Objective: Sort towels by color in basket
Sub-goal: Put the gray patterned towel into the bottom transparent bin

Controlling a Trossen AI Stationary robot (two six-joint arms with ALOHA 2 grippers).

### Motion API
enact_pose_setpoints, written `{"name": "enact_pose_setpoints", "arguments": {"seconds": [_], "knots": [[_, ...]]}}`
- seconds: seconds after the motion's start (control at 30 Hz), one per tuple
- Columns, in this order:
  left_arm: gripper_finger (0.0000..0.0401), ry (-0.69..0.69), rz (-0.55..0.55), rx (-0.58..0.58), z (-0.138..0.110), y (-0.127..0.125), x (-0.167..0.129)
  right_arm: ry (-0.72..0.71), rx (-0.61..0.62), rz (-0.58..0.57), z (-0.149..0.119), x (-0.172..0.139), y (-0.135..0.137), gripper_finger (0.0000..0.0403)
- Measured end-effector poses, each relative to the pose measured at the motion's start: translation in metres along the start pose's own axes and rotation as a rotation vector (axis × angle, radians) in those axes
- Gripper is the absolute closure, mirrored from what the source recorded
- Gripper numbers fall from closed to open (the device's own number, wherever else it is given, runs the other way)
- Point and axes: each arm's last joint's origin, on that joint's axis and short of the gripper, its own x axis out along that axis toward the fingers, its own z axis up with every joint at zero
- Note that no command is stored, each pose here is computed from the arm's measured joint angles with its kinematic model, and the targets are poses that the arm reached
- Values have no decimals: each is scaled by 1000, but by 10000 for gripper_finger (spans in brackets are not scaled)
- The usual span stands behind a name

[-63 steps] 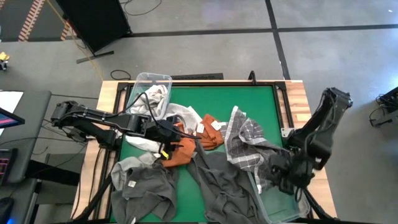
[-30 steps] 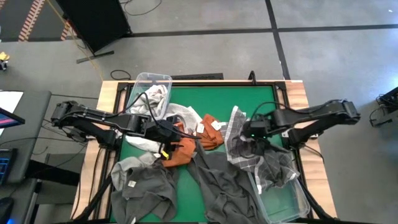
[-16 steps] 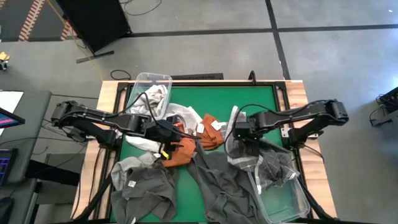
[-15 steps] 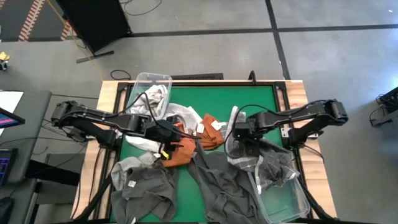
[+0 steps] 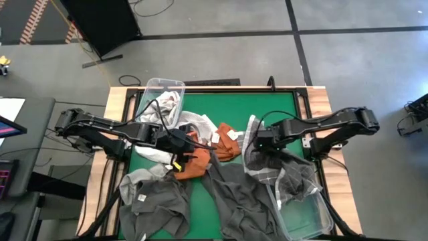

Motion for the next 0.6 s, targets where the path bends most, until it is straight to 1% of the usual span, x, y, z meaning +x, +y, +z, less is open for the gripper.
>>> {"name": "enact_pose_setpoints", "arguments": {"seconds": [0.17, 0.37, 0.47, 0.6], "knots": [[234, 0, 0, 0, 0, 0, 0, -108, -24, 18, -3, -25, 9, 386], [234, 0, 0, 0, 0, 0, 0, -268, -64, 55, -9, -66, 23, 386], [234, 0, 0, 0, 0, 0, 0, -333, -80, 91, -18, -89, 32, 386], [234, 0, 0, 0, 0, 0, 0, -383, -91, 159, -37, -119, 45, 386]]}}
